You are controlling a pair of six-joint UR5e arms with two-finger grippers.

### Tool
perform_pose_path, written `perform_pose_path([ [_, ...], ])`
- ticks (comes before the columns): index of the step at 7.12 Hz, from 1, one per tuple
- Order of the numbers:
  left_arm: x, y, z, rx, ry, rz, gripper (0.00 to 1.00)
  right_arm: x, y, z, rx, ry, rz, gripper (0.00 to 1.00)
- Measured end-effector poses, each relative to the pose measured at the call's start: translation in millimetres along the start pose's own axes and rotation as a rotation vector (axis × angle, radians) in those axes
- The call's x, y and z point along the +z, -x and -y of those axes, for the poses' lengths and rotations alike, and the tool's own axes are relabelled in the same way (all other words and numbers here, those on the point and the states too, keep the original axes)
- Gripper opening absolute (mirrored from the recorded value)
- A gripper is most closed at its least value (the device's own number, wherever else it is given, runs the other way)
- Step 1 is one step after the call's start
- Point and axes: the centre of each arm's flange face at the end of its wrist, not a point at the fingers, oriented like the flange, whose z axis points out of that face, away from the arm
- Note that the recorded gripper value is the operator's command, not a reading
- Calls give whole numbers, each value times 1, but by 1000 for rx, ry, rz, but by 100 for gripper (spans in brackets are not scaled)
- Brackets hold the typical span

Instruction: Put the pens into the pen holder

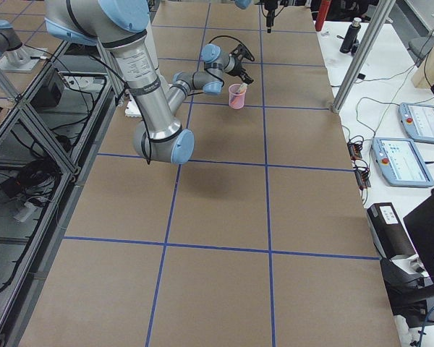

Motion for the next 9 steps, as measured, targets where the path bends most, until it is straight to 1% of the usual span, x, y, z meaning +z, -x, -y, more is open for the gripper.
perform_pose_path([
  [1,-3,8,2,14,1,7,100,-14,-11,19,-2,59,-29,99],
  [2,-9,21,4,40,13,26,100,-32,-34,42,9,153,-64,99],
  [3,-18,42,6,85,43,55,100,-50,-72,67,50,278,-105,99],
  [4,-24,68,3,111,73,79,100,-66,-126,85,128,417,-155,99],
  [5,-23,95,-3,104,98,97,100,-81,-186,89,213,545,-218,99],
  [6,-21,117,-9,82,112,112,100,-94,-243,78,283,640,-285,99],
  [7,-17,135,-13,65,119,140,100,-104,-294,57,338,691,-369,99],
  [8,-13,147,-13,60,114,181,100,-115,-336,46,372,698,-455,99],
  [9,-6,159,-16,55,111,209,100,-130,-371,40,402,689,-520,99],
])
